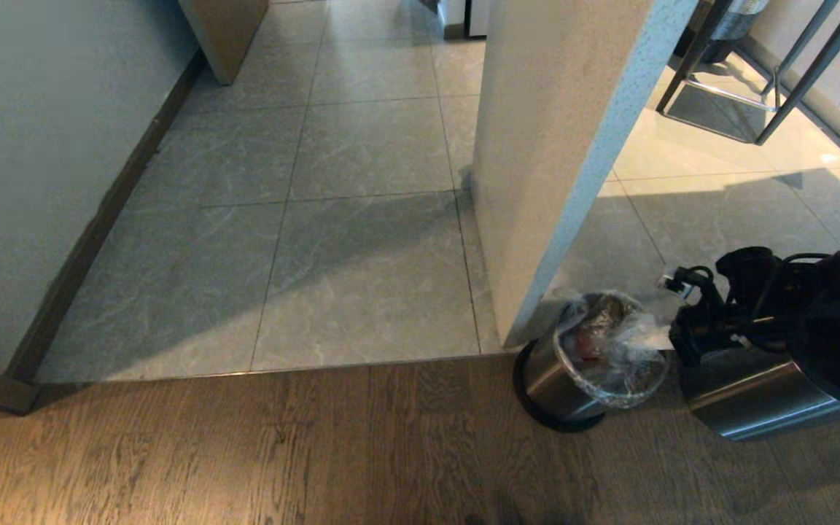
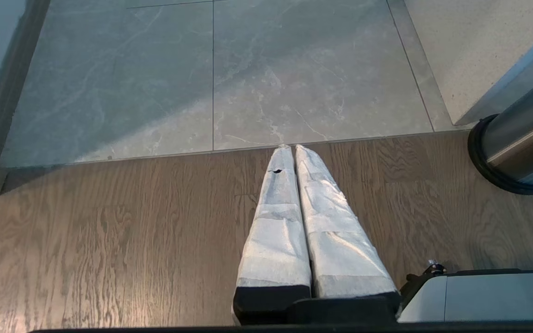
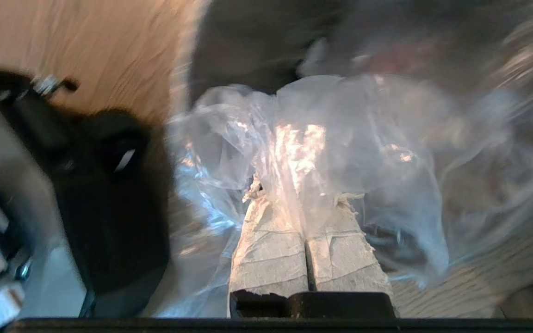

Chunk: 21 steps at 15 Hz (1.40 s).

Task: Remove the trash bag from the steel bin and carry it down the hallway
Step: Pick up the trash bag

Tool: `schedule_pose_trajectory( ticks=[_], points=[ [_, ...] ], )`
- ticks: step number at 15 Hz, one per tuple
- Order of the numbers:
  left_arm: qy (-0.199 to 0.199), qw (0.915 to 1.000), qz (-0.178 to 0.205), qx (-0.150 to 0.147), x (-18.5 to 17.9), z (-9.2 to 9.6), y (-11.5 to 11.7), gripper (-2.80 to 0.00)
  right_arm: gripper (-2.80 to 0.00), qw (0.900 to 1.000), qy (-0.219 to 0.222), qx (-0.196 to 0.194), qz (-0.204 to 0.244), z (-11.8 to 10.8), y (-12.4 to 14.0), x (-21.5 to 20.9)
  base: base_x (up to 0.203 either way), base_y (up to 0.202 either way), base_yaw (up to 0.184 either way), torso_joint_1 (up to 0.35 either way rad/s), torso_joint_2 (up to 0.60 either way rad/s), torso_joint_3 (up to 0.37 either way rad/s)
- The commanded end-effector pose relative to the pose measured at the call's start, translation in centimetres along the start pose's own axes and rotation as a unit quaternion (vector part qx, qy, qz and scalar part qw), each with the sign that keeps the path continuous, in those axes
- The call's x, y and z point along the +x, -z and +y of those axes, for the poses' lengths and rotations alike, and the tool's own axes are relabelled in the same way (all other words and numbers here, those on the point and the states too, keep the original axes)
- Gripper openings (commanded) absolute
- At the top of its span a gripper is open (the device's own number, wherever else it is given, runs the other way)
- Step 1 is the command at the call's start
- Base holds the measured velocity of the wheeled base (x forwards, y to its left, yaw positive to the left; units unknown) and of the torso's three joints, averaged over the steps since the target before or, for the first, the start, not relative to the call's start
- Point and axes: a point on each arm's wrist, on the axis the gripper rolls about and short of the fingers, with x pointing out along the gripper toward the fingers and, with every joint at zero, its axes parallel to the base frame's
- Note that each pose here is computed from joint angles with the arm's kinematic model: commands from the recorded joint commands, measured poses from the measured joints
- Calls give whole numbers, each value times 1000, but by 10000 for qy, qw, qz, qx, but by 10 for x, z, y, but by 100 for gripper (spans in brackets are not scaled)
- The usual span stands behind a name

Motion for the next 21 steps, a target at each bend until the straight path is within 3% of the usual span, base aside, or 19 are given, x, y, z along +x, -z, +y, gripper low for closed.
schedule_pose_trajectory(
  ticks=[1,4,7,10,13,17,21],
  points=[
    [-1,10000,0,-2,0,0,0,-280,-280,9998,2,174,5,-18,12,14,0,0,0,0,0,0],
    [-1,10000,0,-2,0,0,0,-280,-280,9996,-1,271,-43,-23,16,13,0,0,0,0,0,0],
    [-1,10000,0,-2,0,0,0,-280,-280,9991,49,398,-121,-21,4,10,0,0,0,0,0,0],
    [-1,10000,-2,-2,0,0,0,-280,-280,9992,-142,335,-154,-10,-12,25,0,0,0,0,0,0],
    [-1,10000,0,-2,0,0,0,-280,-280,9991,-223,340,-121,-9,-10,35,0,0,0,0,0,0],
    [-1,10000,0,-2,0,0,0,-280,-280,9984,276,-192,-457,-25,-6,50,0,0,0,0,0,0],
    [-1,10000,0,-2,0,0,0,-280,-280,9986,281,57,-437,-19,-16,32,0,0,0,0,0,0]
  ],
)
